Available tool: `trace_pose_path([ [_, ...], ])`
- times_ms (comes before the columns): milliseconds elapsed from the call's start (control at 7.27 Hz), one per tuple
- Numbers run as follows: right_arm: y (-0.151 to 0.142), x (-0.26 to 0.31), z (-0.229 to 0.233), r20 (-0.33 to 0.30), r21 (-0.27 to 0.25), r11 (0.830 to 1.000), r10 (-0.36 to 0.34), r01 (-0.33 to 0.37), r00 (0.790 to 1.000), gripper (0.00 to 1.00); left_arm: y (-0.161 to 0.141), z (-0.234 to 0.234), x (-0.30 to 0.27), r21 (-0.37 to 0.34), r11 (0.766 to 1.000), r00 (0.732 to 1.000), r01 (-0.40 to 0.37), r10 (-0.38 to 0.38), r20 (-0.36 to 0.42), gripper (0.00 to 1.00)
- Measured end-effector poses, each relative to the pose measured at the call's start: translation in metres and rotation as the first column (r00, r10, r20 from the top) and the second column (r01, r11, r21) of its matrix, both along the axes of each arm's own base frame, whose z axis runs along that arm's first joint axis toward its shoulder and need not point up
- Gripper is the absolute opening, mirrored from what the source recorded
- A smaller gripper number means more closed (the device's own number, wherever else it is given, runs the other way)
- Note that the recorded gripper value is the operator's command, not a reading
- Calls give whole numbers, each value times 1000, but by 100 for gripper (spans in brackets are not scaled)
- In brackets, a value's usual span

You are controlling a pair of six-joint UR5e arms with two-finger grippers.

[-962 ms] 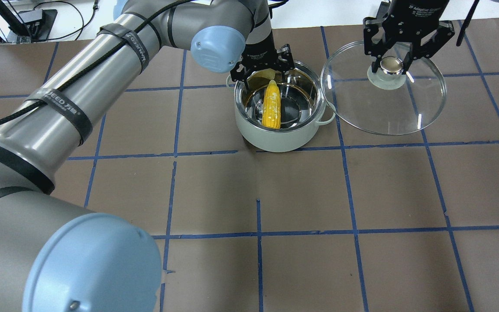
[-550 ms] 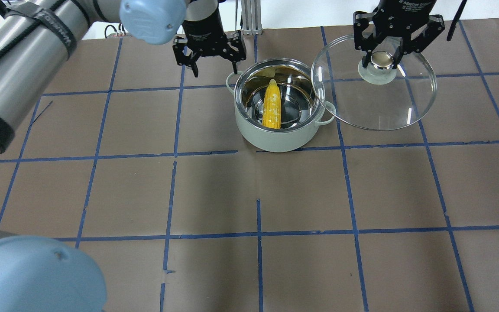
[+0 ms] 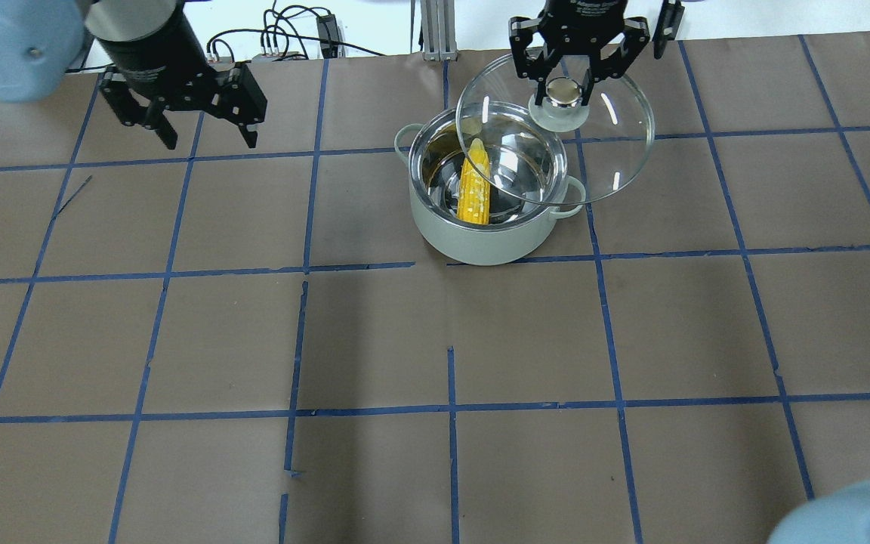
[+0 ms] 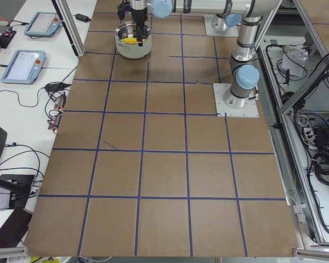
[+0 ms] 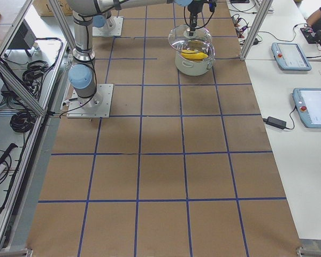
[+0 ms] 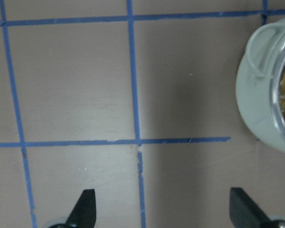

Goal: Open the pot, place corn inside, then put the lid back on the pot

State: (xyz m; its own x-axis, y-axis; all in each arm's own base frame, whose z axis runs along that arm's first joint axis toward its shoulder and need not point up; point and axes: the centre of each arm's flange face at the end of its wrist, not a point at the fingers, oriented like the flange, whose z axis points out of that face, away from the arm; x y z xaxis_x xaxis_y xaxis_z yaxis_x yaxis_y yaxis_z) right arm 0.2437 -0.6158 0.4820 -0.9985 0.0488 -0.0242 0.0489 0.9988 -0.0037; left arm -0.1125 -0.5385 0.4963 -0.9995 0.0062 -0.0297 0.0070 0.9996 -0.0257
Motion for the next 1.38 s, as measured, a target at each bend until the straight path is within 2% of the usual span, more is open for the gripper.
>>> trace_pose_path([
  [138,-12,19,-10,3,-2,1000,8,-8,1000,39,22,14,9,-12,1000,1000,-13,13,3,100],
  [275,-24,34,-22,4,-4,1000,16,-16,1000,39,31,20,12,-5,999,999,-38,38,1,100],
  [688,-55,47,-71,-6,0,1000,26,-26,1000,39,36,24,9,13,997,997,-76,76,-10,100],
  [1375,-61,50,-99,-17,31,999,31,-31,999,39,39,18,8,30,998,998,-63,64,-4,100],
])
